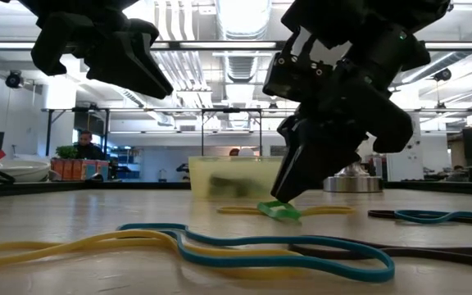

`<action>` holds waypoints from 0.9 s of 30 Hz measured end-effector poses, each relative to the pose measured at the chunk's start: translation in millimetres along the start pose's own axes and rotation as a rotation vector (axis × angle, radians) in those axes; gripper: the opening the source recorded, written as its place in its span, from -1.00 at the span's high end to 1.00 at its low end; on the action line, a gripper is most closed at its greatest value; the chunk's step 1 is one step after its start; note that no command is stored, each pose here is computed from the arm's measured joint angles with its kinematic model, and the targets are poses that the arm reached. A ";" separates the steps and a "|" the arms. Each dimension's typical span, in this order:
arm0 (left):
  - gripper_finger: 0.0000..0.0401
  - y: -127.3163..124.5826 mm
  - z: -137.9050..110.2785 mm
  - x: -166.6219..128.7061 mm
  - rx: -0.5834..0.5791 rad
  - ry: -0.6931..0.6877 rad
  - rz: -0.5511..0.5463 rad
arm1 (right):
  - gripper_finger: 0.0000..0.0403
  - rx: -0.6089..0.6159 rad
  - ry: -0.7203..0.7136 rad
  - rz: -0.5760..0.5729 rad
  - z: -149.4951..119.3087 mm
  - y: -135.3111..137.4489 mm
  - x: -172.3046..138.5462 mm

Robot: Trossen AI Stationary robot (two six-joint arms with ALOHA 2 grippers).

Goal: Pick and place rubber bands into bin
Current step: Put the green rubber band into the yellow bin

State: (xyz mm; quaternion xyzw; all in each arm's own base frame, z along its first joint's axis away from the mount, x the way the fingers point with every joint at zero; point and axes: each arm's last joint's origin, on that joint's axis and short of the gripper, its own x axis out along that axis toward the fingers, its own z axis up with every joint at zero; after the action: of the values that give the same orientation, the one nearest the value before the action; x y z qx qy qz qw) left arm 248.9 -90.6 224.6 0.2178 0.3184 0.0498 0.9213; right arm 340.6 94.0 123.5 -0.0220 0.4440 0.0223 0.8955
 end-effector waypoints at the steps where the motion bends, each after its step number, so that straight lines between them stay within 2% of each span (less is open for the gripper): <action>1: 0.58 0.1 0.0 0.0 0.000 0.000 0.000 | 0.45 0.002 -0.002 0.000 0.1 0.0 0.0; 27: 0.58 0.0 0.0 0.0 0.001 0.000 0.000 | 0.46 0.074 -0.035 0.009 -5.0 0.5 2.6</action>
State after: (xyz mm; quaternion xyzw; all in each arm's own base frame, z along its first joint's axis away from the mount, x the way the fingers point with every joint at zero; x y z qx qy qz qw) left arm 248.9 -90.6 224.6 0.2182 0.3184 0.0498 0.9212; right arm 338.2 94.2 118.4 0.0136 0.4287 0.0101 0.9033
